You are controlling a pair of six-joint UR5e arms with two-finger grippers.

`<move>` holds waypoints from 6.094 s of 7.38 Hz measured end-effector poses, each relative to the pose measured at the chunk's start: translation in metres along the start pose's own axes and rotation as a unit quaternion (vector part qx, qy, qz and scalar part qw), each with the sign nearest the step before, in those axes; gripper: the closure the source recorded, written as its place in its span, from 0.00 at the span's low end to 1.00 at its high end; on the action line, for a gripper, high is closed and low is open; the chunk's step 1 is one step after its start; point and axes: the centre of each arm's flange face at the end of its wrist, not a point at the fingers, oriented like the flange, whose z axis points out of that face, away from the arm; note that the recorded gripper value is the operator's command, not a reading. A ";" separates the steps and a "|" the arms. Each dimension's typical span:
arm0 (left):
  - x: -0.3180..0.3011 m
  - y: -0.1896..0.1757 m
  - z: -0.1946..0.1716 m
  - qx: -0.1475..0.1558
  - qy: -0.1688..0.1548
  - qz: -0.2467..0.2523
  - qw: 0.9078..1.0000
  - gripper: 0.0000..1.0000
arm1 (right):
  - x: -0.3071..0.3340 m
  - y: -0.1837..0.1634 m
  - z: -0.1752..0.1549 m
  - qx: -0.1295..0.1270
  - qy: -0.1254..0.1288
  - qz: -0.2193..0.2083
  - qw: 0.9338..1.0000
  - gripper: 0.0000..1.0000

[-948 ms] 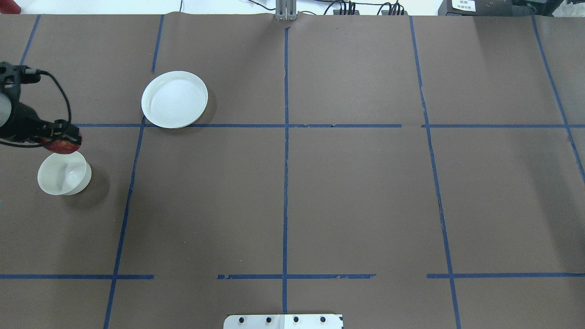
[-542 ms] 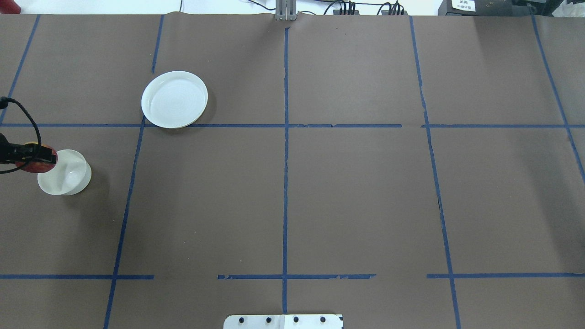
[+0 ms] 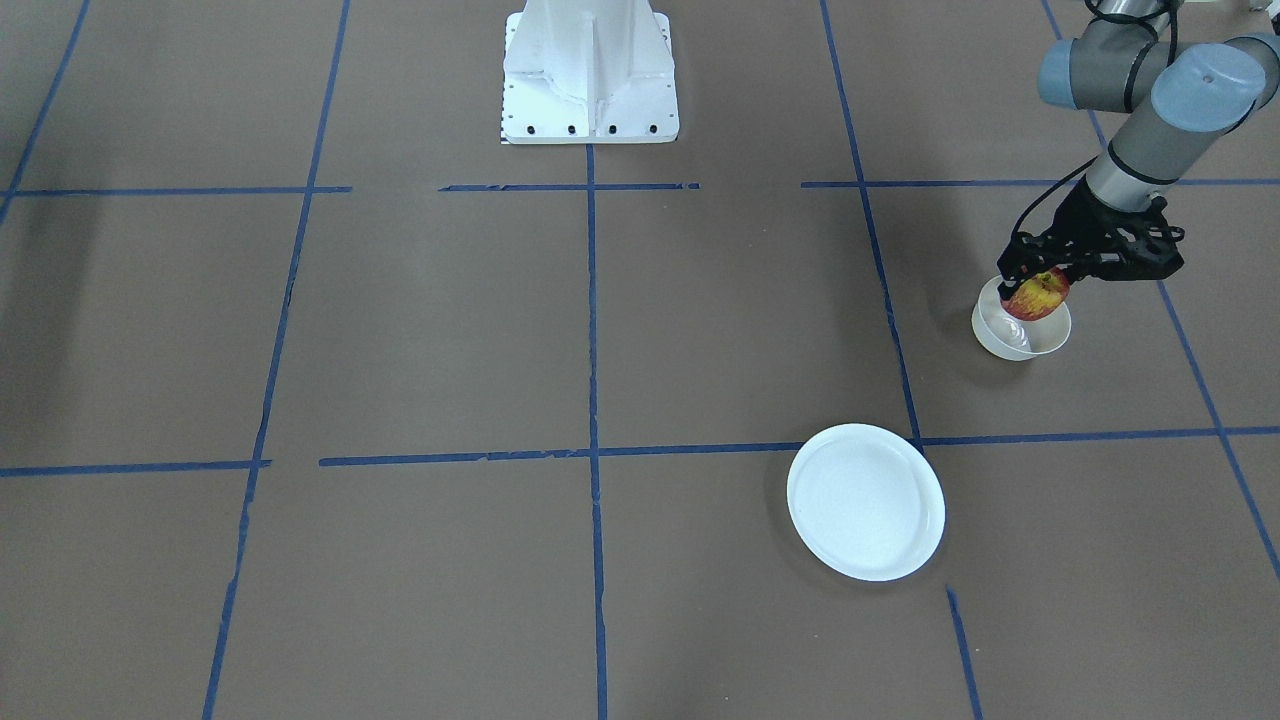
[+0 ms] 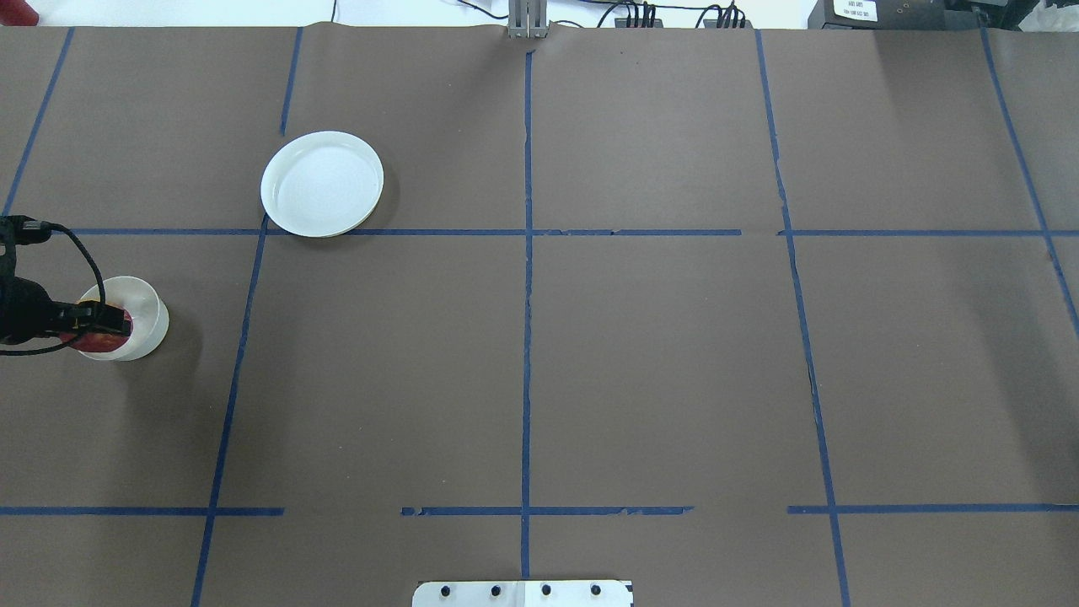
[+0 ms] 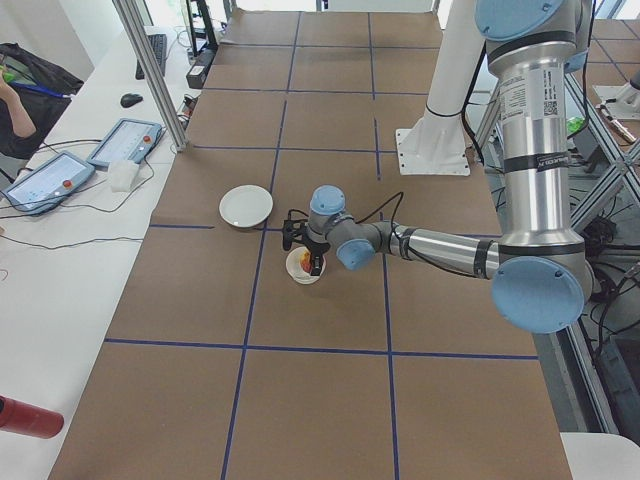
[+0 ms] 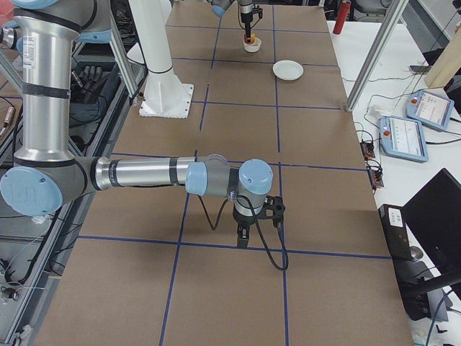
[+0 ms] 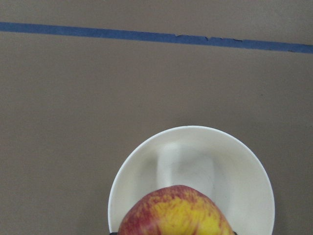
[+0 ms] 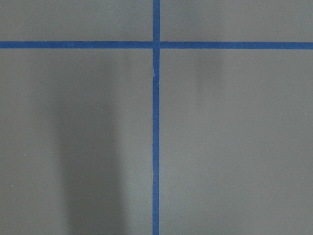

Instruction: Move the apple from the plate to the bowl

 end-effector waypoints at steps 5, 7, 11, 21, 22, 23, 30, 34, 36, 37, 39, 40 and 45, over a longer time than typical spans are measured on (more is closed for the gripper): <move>0.003 -0.005 0.015 -0.005 -0.003 0.002 1.000 0.00 | 0.000 0.000 0.000 0.000 0.000 0.000 1.000 0.00; 0.006 -0.005 0.012 -0.006 0.001 0.006 1.000 0.00 | 0.000 0.000 0.000 0.000 0.000 0.000 1.000 0.00; 0.008 -0.030 -0.048 -0.010 0.011 0.056 0.998 0.00 | 0.000 0.000 0.000 0.000 0.000 0.000 1.000 0.00; -0.222 -0.124 -0.196 -0.030 -0.057 0.076 0.995 0.00 | 0.000 0.000 0.000 0.000 0.000 0.000 1.000 0.00; -0.244 -0.112 -0.191 -0.040 -0.055 0.083 0.994 0.00 | 0.000 0.000 0.000 0.000 0.000 0.000 1.000 0.00; -0.256 -0.101 -0.186 -0.048 -0.053 0.083 0.994 0.00 | 0.000 0.000 0.000 0.000 0.000 0.000 1.000 0.00; -0.276 -0.076 -0.173 -0.065 -0.049 0.075 0.994 0.00 | 0.000 0.000 0.000 0.000 0.000 0.000 1.000 0.00; -0.276 -0.076 -0.173 -0.065 -0.049 0.075 0.994 0.00 | 0.000 0.000 0.000 0.000 0.000 0.000 1.000 0.00; -0.277 -0.076 -0.173 -0.065 -0.049 0.075 0.994 0.00 | 0.000 0.000 0.000 0.000 0.000 0.000 1.000 0.00; -0.277 -0.076 -0.173 -0.065 -0.049 0.075 0.994 0.00 | 0.000 0.000 0.000 0.000 0.000 0.000 1.000 0.00; -0.277 -0.076 -0.173 -0.065 -0.049 0.075 0.994 0.00 | 0.000 0.000 0.000 0.000 0.000 0.000 1.000 0.00; -0.277 -0.076 -0.173 -0.065 -0.049 0.074 0.994 0.00 | 0.000 0.000 0.000 0.000 0.000 0.000 1.000 0.00; -0.277 -0.076 -0.174 -0.064 -0.049 0.074 0.994 0.00 | 0.000 0.000 0.000 0.000 0.000 0.000 1.000 0.00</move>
